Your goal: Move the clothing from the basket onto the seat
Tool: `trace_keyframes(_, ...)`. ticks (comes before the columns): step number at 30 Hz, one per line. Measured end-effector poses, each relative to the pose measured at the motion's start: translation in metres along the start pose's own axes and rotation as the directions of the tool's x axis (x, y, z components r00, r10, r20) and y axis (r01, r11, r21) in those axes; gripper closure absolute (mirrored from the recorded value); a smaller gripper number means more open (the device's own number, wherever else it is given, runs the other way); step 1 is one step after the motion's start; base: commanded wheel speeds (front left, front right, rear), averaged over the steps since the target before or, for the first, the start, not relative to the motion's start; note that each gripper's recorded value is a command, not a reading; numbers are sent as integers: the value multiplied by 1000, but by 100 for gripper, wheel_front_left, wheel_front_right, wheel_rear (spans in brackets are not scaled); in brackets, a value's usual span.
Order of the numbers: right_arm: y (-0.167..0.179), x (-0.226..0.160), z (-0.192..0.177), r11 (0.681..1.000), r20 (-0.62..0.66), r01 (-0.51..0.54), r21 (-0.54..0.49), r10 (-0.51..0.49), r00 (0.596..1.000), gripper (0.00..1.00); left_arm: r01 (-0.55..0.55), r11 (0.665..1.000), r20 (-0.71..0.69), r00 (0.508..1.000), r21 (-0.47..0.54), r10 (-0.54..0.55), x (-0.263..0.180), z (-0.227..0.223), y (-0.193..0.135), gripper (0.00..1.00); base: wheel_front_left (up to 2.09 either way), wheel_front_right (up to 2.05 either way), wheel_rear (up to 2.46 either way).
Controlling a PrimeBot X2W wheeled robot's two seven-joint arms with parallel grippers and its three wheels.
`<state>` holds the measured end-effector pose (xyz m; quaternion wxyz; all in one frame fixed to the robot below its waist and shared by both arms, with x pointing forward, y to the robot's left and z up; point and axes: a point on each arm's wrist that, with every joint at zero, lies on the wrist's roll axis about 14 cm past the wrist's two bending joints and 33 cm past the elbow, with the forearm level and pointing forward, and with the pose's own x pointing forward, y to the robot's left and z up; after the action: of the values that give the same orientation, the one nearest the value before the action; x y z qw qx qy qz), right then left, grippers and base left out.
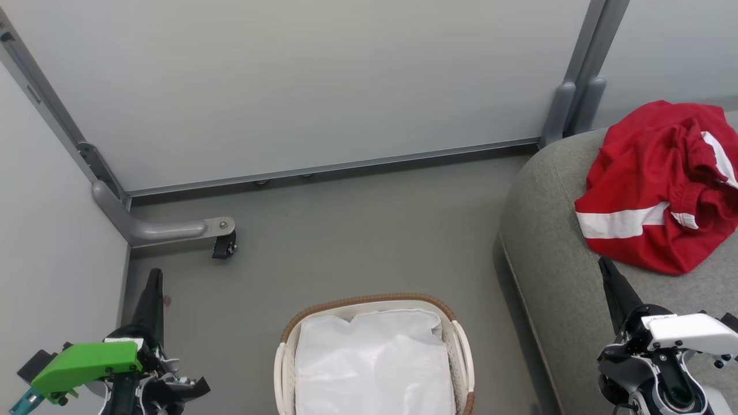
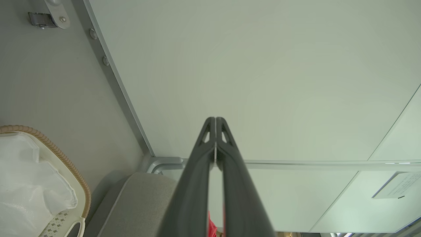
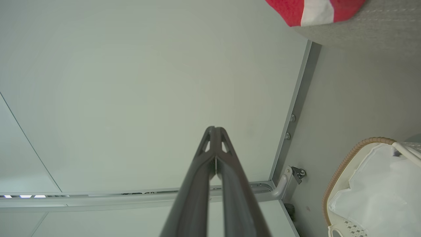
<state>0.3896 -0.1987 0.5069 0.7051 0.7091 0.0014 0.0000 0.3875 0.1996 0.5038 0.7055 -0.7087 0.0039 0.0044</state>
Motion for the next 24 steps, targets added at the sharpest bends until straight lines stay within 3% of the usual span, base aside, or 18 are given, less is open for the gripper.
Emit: trace_keyframes(24,0,0,0,1000,0,0,0,0,1000,100,0,1000,0,1000,-1,0,0,0,0,100,0,0,0)
